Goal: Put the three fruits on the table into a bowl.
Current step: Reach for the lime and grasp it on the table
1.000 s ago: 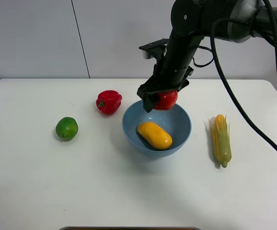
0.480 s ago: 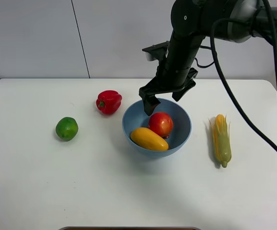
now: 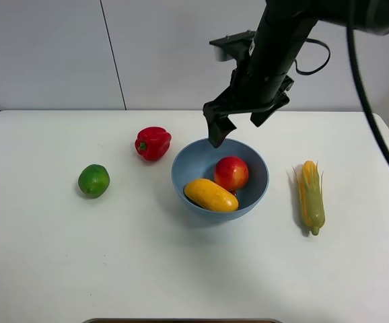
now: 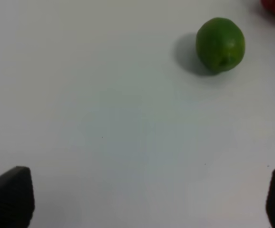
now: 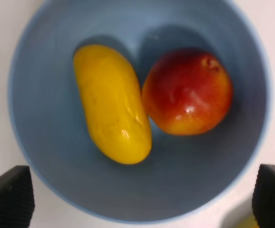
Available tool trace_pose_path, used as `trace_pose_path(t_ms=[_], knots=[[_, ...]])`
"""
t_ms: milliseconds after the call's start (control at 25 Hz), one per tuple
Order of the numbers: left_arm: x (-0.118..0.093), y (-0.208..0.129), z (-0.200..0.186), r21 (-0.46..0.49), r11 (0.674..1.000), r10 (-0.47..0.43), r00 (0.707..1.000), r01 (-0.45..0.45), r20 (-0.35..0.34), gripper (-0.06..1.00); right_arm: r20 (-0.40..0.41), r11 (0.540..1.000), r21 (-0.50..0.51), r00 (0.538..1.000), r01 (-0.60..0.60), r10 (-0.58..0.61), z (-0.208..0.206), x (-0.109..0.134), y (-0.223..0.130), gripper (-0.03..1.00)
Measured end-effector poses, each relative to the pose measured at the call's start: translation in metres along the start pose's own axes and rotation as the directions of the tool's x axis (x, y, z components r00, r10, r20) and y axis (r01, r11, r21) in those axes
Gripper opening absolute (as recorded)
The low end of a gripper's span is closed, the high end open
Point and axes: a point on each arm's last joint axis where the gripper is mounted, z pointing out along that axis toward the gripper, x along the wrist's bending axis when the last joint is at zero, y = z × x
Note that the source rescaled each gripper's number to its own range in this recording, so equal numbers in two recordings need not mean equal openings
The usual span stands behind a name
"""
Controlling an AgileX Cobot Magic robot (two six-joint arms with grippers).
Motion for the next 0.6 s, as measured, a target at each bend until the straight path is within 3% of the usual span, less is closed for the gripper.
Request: trace_pose_path(t_ms=[280, 600], knots=[[0.000, 0.000, 0.000, 0.000, 1.000, 0.000, 1.000, 0.000, 0.000, 1.00, 0.049, 0.987, -0.158, 0.999, 0.003, 0.005, -0.066, 0.003, -0.018, 0.78], [0.000, 0.000, 0.000, 0.000, 1.000, 0.000, 1.000, 0.000, 0.000, 1.00, 0.048, 0.944, -0.331, 0.998, -0.010, 0.028, -0.133, 0.011, -0.050, 0.78]])
